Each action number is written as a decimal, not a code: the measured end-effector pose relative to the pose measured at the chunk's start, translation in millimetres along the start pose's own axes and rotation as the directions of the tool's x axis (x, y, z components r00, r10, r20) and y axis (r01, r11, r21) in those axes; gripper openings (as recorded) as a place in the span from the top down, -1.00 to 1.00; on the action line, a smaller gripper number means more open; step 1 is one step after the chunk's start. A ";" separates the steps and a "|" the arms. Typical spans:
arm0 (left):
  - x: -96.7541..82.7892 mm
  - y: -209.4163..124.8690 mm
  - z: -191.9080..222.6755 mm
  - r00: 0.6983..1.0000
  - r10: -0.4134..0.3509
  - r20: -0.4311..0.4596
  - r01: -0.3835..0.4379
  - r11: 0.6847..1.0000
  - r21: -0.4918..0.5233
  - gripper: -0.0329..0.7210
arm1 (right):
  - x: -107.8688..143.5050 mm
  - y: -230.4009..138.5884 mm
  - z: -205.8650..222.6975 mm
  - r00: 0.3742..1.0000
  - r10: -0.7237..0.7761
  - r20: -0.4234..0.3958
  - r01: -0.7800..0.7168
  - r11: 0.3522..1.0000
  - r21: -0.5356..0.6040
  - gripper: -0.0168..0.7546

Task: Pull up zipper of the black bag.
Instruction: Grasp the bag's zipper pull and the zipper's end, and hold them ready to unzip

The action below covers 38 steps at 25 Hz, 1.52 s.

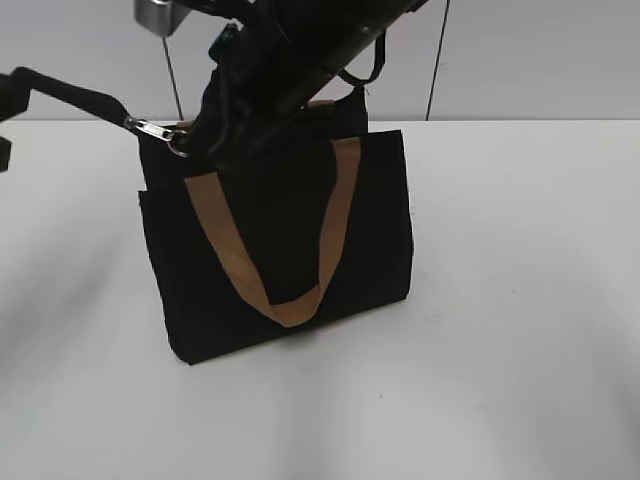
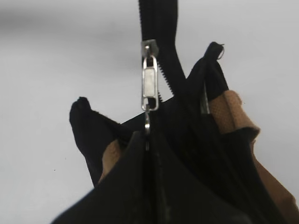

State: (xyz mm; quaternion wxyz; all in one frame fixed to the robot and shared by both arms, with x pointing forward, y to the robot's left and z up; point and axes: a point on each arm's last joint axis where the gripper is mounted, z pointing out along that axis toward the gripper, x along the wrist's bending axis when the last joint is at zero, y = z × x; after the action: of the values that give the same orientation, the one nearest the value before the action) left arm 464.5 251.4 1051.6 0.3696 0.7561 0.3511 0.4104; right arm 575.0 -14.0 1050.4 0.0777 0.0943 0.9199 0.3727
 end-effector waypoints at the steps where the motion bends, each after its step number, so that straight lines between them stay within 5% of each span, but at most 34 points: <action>1: -2.1 -5.0 0.2 1.000 0.002 0.004 -0.002 1.000 0.016 0.87 | -1.3 -0.2 -1.8 1.000 0.007 0.004 -0.007 1.000 -0.002 0.96; 13: -16.9 -34.3 -0.1 0.999 0.013 0.053 -0.018 0.995 0.101 0.87 | -19.8 -10.0 -15.1 0.997 0.054 0.047 -0.053 0.999 -0.005 0.96; 21: -19.0 -54.4 -2.1 1.000 0.016 0.008 -0.017 0.982 0.187 0.88 | -36.9 -22.7 -25.2 0.993 0.091 0.076 -0.091 0.996 0.004 0.96; 38: -17.4 -55.4 -2.3 1.000 0.019 -0.010 -0.016 0.980 0.197 0.88 | -74.6 -61.5 -52.4 0.980 0.105 0.167 -0.123 0.987 0.101 0.96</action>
State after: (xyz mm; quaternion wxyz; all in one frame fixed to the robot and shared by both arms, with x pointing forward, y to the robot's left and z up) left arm 442.7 264.1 999.3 0.2873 0.7897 0.3855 0.3812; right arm 629.1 -109.7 1049.9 0.1252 0.1810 0.9229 0.3161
